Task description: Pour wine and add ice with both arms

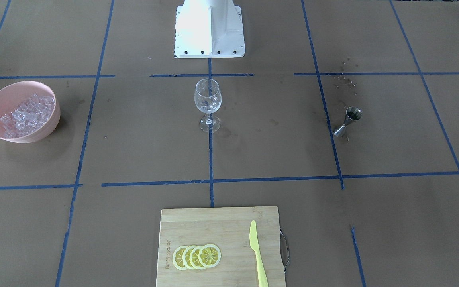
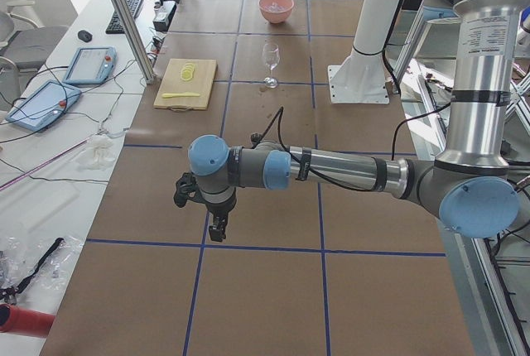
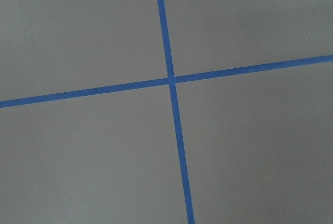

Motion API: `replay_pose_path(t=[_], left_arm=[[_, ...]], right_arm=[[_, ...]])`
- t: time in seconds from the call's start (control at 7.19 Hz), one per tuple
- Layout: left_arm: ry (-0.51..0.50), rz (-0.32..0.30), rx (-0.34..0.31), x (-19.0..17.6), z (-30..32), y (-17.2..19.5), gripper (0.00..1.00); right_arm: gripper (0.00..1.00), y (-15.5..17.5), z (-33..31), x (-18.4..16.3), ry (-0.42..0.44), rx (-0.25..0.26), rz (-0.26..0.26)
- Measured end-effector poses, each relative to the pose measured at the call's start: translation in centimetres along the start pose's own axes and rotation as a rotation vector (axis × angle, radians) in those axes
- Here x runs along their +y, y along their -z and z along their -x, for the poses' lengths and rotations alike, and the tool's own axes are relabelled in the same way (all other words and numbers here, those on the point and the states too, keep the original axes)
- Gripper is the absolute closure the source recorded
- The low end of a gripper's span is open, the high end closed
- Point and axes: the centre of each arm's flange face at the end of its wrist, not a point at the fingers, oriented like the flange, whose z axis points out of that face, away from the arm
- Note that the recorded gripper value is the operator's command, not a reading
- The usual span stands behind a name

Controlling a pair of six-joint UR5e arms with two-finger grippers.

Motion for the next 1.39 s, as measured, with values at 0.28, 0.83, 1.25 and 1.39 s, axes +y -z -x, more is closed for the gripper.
replay_pose_path(t=[0.28, 0.83, 1.25, 1.39], left_arm=[[-0.008, -0.009, -0.002, -0.2, -0.4, 0.4, 0.00], [-0.110, -0.234, -0.013, -1.0, -10.8, 11.1, 0.00], [-0.103, -0.381, 0.039, 0.6, -16.5, 13.8, 0.00], [-0.081, -0.415, 0.084, 1.9, -17.8, 12.1, 0.01]], right_arm=[[0.00, 0.0, 0.0, 0.0, -0.001, 0.000, 0.000], [0.00, 0.6, 0.7, -0.3, -0.001, -0.011, -0.010], [0.00, 1.8, 2.2, -1.2, 0.029, -0.016, -0.040], [0.00, 2.1, 2.6, -1.3, 0.034, -0.017, -0.047]])
